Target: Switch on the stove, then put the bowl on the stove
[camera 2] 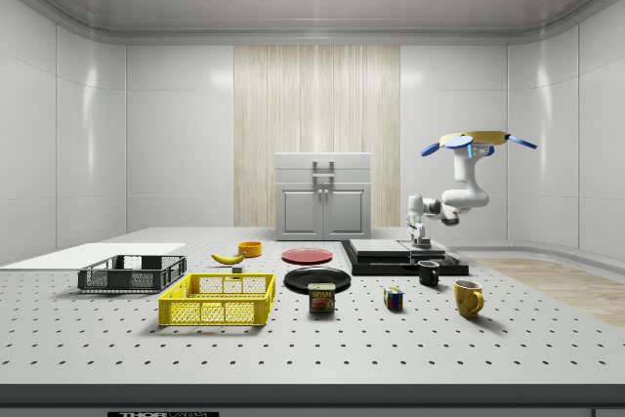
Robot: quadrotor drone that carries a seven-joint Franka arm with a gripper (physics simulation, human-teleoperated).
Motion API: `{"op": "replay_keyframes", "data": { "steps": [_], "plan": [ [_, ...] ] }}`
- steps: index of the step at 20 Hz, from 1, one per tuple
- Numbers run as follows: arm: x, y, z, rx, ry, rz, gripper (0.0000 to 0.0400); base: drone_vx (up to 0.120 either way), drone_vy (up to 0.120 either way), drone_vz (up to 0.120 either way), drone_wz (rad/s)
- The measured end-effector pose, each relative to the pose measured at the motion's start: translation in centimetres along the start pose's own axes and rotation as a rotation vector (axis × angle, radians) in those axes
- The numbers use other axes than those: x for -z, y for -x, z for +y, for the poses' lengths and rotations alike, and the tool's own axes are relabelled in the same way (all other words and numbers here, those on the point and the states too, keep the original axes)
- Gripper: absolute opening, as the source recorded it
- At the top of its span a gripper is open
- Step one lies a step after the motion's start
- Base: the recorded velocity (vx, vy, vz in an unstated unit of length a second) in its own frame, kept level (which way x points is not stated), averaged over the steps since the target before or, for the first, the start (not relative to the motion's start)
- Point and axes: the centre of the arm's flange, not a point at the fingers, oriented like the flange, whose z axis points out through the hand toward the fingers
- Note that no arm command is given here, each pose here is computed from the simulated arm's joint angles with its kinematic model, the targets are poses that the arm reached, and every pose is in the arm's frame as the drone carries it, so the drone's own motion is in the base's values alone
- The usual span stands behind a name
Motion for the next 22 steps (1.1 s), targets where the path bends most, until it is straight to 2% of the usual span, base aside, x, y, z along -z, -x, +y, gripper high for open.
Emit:
{"op": "replay_keyframes", "data": {
  "steps": [22],
  "plan": [
    [0.0, 2.4, -2.4, 0.0, 0.0, 0.0, 0.04, 0.0, 0.0, 0.0, 0.0]
  ]
}}
